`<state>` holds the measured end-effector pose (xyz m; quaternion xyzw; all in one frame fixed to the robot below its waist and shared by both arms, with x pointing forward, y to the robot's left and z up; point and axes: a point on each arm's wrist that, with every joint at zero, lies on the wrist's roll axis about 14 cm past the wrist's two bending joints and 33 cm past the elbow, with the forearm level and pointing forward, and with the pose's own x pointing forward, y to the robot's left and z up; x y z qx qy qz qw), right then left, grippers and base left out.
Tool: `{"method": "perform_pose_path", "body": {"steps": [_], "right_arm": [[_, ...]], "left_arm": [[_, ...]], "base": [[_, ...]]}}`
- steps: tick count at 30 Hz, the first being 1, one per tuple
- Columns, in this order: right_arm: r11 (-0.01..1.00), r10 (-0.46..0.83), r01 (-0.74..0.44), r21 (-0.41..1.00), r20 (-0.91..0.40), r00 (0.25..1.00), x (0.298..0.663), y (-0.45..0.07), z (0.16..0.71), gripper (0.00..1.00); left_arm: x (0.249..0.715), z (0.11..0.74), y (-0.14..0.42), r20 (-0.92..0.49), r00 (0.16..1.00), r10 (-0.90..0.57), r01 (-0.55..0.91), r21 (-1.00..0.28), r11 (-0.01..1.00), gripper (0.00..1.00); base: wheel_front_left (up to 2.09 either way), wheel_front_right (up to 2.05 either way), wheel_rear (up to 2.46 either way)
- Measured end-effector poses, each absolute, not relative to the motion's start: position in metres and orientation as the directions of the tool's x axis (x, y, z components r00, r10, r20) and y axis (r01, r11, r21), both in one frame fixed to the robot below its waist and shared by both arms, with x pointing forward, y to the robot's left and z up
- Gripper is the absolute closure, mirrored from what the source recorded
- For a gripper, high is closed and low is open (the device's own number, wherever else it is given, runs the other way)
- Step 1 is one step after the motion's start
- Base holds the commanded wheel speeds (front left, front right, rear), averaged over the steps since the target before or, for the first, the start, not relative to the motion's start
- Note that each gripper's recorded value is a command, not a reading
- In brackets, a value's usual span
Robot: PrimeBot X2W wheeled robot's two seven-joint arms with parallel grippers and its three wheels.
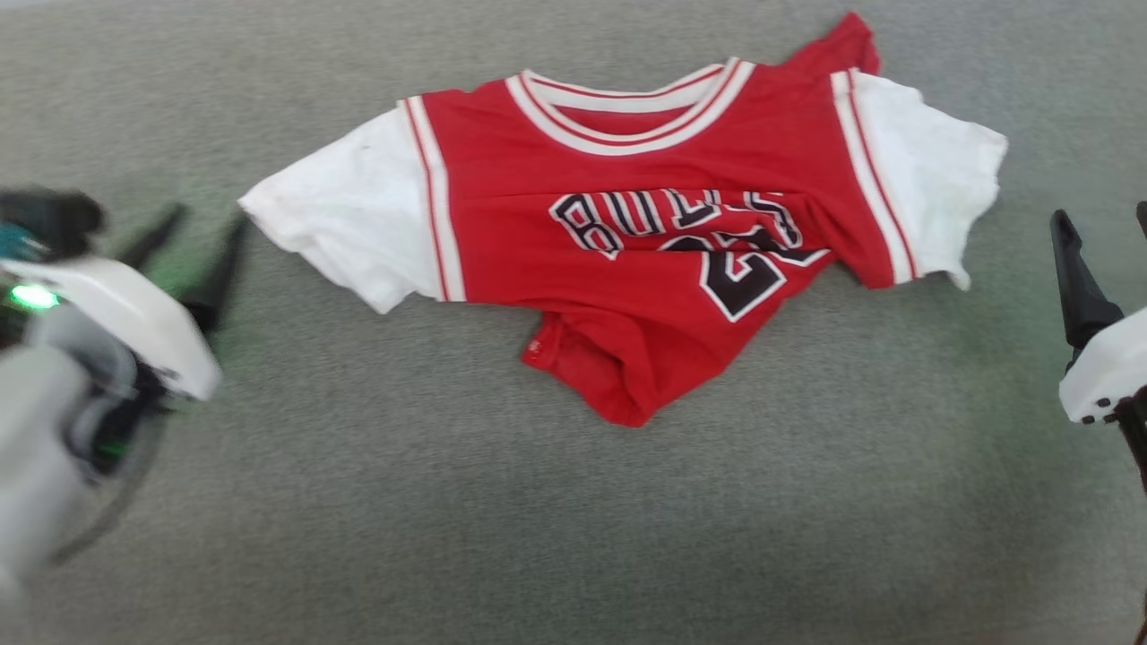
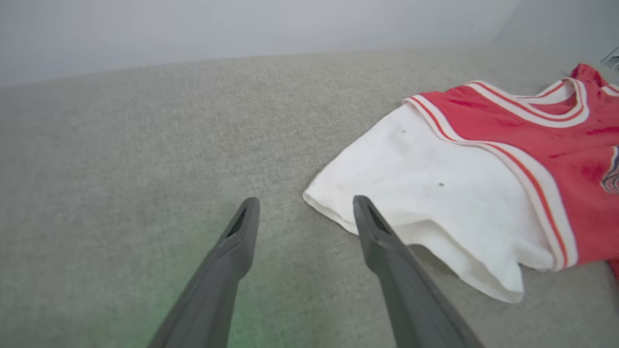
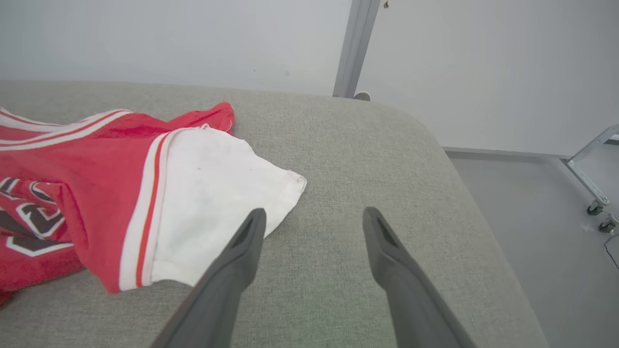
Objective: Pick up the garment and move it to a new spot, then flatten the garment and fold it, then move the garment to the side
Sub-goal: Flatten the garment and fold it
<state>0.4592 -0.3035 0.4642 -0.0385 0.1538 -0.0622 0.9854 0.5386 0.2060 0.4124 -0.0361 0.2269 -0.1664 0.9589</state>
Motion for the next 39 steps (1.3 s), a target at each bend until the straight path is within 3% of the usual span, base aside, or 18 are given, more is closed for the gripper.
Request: {"method": "perform_pose_path", "body": {"steps": [7,12,24,28,32,33,34,35,39], "right_arm": [[0.978,0.011,-0.109,-0.179,-0.476,0.879,0.489,-0.278,0.446,0.00],[0.960,0.051,-0.202,-0.196,-0.583,0.811,0.511,-0.275,0.439,0.00],[0.956,0.050,-0.250,-0.152,-0.757,0.652,0.561,-0.279,0.405,0.00],[0.962,0.063,-0.254,-0.104,-0.818,0.572,0.563,-0.273,0.380,0.00],[0.962,0.068,-0.257,-0.089,-0.836,0.544,0.566,-0.271,0.370,0.00],[0.963,0.073,-0.258,-0.081,-0.840,0.538,0.567,-0.269,0.368,0.33],[0.964,0.077,-0.256,-0.075,-0.841,0.536,0.567,-0.269,0.368,0.59],[0.964,0.078,-0.254,-0.073,-0.841,0.535,0.567,-0.269,0.367,1.00],[0.966,0.085,-0.251,-0.059,-0.845,0.528,0.564,-0.268,0.366,1.00]], "left_arm": [[0.529,0.436,0.191,-0.250,0.932,-0.264,0.213,-0.215,0.953,0.00],[0.493,0.427,0.192,-0.206,0.957,-0.205,0.177,-0.146,0.973,0.00],[0.464,0.425,0.207,-0.118,0.988,-0.099,0.085,-0.116,0.990,0.00],[0.463,0.417,0.209,-0.128,0.987,-0.098,0.084,-0.111,0.990,0.00],[0.465,0.415,0.210,-0.126,0.987,-0.098,0.084,-0.108,0.991,0.00],[0.467,0.416,0.210,-0.121,0.987,-0.103,0.091,-0.102,0.991,0.00],[0.468,0.417,0.211,-0.116,0.988,-0.103,0.091,-0.100,0.991,0.00],[0.469,0.417,0.211,-0.113,0.988,-0.107,0.096,-0.099,0.990,0.00],[0.483,0.429,0.206,-0.082,0.982,-0.171,0.169,-0.035,0.985,0.00]], "base": [[0.00,0.00,0.00],[0.00,0.00,0.00],[0.00,0.00,0.00],[0.00,0.00,0.00],[0.00,0.00,0.00],[0.00,0.00,0.00],[0.00,0.00,0.00],[0.00,0.00,0.00],[0.00,0.00,0.00]]}}
